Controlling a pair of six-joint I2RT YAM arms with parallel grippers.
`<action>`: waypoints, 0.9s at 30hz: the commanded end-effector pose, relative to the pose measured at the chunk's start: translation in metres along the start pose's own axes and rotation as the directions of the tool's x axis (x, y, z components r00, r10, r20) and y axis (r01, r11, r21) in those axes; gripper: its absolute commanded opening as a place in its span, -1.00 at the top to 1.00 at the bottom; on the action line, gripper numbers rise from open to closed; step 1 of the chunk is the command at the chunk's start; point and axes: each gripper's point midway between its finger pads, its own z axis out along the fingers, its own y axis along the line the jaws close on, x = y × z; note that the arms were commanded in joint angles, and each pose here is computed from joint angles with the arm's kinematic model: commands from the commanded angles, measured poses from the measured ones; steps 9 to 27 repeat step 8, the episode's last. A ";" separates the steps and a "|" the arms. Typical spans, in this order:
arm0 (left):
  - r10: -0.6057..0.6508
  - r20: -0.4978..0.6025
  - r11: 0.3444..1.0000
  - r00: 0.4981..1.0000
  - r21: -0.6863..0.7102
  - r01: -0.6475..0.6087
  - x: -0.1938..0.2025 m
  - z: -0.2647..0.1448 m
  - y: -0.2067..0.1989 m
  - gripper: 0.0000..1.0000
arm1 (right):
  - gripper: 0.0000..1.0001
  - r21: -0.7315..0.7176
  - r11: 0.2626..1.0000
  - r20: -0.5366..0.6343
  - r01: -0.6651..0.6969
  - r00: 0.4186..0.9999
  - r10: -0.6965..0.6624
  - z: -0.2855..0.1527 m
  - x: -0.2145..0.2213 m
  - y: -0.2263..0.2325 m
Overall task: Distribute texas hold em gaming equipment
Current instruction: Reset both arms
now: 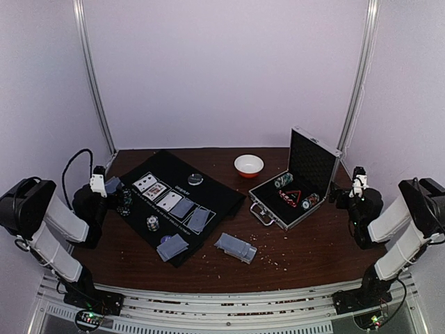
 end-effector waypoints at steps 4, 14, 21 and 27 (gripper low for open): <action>-0.023 0.080 1.000 0.997 -0.019 0.025 -0.022 0.002 0.003 -0.96 | -1.00 -0.016 1.000 0.010 0.012 1.000 -0.011 0.005 -0.006 0.003; -0.023 0.081 0.999 0.996 -0.020 0.025 -0.022 0.002 0.004 -0.97 | -1.00 -0.015 1.000 0.012 0.012 1.000 -0.012 0.005 -0.006 0.003; -0.023 0.081 0.999 0.996 -0.020 0.025 -0.022 0.002 0.004 -0.97 | -1.00 -0.015 1.000 0.012 0.012 1.000 -0.012 0.005 -0.006 0.003; -0.023 0.081 0.999 0.996 -0.020 0.025 -0.022 0.002 0.004 -0.97 | -1.00 -0.015 1.000 0.012 0.012 1.000 -0.012 0.005 -0.006 0.003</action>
